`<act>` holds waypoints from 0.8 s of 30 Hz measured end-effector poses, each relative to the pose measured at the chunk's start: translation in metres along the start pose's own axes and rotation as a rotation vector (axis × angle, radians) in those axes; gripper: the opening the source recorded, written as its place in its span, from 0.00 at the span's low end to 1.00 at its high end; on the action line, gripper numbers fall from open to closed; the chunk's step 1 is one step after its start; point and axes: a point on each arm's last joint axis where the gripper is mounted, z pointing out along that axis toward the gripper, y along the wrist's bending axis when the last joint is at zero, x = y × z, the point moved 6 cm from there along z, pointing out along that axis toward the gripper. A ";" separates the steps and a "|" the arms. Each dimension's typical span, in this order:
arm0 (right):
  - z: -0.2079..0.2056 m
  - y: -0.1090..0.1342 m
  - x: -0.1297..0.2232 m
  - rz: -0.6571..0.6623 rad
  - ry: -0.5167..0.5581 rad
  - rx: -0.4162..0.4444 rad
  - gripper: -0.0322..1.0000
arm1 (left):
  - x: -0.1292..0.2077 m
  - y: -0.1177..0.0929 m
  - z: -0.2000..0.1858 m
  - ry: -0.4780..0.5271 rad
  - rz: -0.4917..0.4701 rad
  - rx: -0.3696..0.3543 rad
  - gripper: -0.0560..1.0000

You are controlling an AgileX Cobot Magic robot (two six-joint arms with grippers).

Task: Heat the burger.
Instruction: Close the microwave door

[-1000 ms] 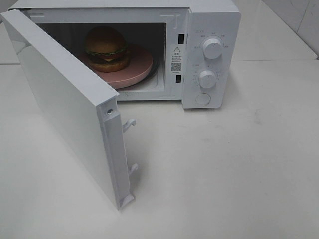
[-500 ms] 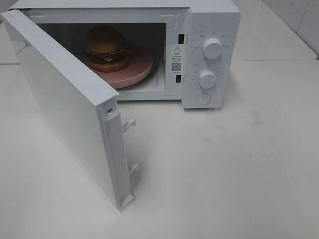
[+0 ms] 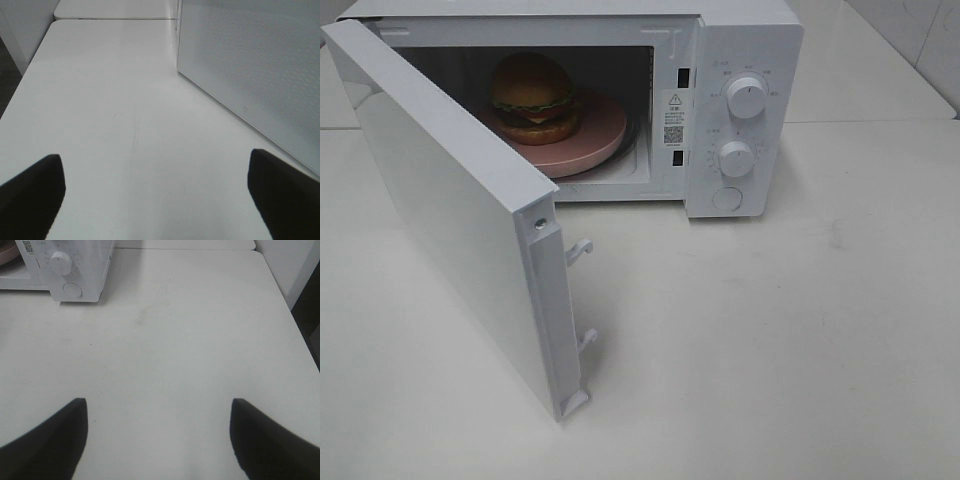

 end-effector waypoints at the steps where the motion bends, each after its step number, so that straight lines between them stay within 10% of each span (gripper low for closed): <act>1: 0.000 0.000 0.000 0.000 0.000 0.000 0.76 | 0.000 0.000 0.000 0.000 0.000 0.000 0.91; 24: 0.000 0.000 0.000 0.000 0.000 -0.001 0.76 | -0.014 -0.002 0.009 0.007 -0.015 0.013 0.89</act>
